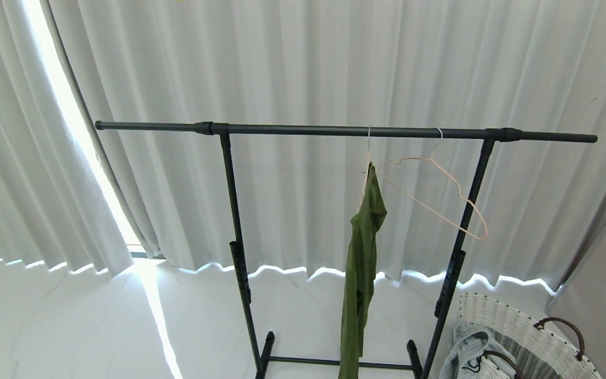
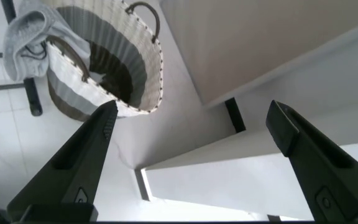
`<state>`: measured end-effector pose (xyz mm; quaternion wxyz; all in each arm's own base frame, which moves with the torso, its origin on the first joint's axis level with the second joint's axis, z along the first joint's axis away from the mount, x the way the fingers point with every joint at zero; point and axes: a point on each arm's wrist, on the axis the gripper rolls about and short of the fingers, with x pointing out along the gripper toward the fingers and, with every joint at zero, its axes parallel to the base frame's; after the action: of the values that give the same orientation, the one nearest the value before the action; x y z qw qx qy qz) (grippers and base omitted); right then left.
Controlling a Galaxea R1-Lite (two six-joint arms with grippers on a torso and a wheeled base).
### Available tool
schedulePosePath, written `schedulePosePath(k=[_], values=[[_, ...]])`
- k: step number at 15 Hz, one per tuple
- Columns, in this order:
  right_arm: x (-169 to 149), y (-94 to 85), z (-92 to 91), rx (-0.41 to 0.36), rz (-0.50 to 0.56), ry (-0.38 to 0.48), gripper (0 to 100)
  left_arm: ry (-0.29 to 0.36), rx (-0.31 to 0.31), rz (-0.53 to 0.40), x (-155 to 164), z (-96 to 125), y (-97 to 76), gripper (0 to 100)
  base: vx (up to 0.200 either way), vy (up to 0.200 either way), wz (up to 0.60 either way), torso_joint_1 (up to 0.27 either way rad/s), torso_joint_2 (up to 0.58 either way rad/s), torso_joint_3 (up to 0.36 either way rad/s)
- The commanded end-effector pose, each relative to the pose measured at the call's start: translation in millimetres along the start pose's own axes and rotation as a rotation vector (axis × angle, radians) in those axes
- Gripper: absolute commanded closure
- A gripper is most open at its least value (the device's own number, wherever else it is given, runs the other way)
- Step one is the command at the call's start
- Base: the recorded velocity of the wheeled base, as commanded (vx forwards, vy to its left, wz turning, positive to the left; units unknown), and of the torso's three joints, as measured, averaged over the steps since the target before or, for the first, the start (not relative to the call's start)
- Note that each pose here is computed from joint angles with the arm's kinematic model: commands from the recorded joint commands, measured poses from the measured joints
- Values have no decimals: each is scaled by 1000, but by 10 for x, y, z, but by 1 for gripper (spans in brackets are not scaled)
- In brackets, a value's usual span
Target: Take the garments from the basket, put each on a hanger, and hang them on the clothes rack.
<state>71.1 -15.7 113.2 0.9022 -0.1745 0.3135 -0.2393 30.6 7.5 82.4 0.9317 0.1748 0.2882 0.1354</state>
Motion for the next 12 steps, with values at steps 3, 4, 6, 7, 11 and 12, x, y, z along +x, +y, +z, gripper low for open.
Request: schedulePosePath(k=[3,4,6,7,11,12], values=[[-2,21,-92,-13,4,17,0,17,6,-3,14,0,-6,0,0,0,0,0,0,0],[-3,22,-98,-14,4,18,0,18,7,-3,16,1,-6,0,0,0,0,0,0,0],[-16,22,-129,-14,4,16,0,22,9,-4,19,2,-7,0,0,0,0,-107,232,124],[-17,27,-154,-19,5,19,0,21,8,-4,18,1,-7,0,0,0,0,-183,422,227],[-39,28,-207,-52,6,11,0,16,11,-7,16,1,-7,0,0,0,0,-221,496,265],[-40,27,-207,-51,6,10,0,17,11,-9,17,2,-8,0,0,0,0,-227,510,290]])
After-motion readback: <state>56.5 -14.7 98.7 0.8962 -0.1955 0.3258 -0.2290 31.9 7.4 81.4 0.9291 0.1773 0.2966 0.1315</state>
